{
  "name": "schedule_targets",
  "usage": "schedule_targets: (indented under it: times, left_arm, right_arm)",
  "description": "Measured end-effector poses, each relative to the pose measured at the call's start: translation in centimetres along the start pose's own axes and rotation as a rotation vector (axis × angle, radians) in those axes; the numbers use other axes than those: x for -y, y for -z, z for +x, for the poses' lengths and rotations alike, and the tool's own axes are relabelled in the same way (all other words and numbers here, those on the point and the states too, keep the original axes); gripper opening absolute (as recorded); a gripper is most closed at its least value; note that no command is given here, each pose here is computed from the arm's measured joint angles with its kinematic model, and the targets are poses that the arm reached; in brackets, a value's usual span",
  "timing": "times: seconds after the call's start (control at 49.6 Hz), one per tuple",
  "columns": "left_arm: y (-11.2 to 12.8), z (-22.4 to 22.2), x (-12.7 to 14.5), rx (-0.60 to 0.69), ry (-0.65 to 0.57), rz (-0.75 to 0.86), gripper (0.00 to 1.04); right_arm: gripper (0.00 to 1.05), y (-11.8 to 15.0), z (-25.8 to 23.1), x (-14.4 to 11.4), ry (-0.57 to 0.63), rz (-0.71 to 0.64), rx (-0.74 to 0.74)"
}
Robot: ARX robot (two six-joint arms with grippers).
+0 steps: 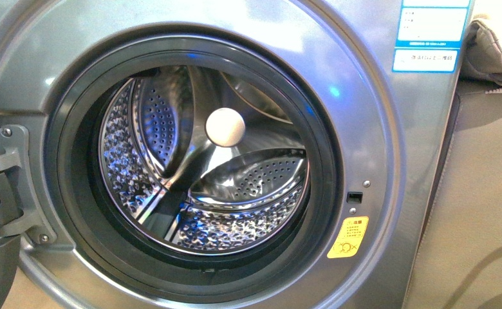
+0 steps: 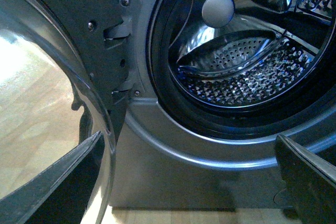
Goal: Put clothes into washing machine
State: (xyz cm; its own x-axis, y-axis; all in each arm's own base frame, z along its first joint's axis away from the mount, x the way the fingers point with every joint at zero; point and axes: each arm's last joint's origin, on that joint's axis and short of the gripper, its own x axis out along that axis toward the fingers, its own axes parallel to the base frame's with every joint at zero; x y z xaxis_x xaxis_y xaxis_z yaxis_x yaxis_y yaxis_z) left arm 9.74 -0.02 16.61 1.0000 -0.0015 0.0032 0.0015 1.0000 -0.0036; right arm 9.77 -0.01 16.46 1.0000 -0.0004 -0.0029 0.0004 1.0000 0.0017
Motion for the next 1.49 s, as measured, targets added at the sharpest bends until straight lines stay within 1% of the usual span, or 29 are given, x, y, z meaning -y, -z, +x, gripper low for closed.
schedule_targets:
  times: [0.767, 0.807, 0.827, 0.847, 0.888, 0.989, 1.271, 1.311, 1.412, 1.493]
  left_arm:
    - [0.0, 0.0, 0.0, 0.000, 0.000, 0.000, 0.98]
    - [0.0, 0.0, 0.0, 0.000, 0.000, 0.000, 0.98]
    - [0.0, 0.0, 0.0, 0.000, 0.000, 0.000, 0.98]
    - [0.0, 0.0, 0.0, 0.000, 0.000, 0.000, 0.98]
    - [0.0, 0.0, 0.0, 0.000, 0.001, 0.000, 0.98]
    - [0.0, 0.0, 0.0, 0.000, -0.002, 0.000, 0.98]
    - [0.0, 0.0, 0.0, 0.000, 0.000, 0.000, 0.98]
    - [0.0, 0.0, 0.0, 0.000, 0.000, 0.000, 0.98]
    - [0.0, 0.0, 0.0, 0.000, 0.000, 0.000, 0.98]
    - [0.0, 0.0, 0.0, 0.000, 0.000, 0.000, 0.98]
  right_arm:
    - [0.97, 0.0, 0.0, 0.0, 0.000, 0.000, 0.000]
    - [0.97, -0.1, 0.1, 0.0, -0.041, 0.021, 0.019]
    - [0.97, -0.6, 0.2, 0.1, -0.106, 0.044, 0.059]
    - [0.97, -1.1, 0.4, 0.3, -0.161, 0.074, 0.097]
    - [0.97, -1.5, 0.7, 0.6, -0.208, 0.098, 0.124]
    - [0.97, -1.7, 1.8, 1.6, -0.238, 0.134, 0.126]
    - [0.97, -3.1, 5.0, 5.5, -0.138, 0.214, 0.075]
    - [0.97, -3.2, 5.4, 6.4, -0.113, 0.230, 0.050]
    - [0.97, -2.8, 6.2, 8.6, -0.048, 0.261, -0.007]
    - [0.97, -1.5, 6.8, 10.7, 0.019, 0.285, -0.082]
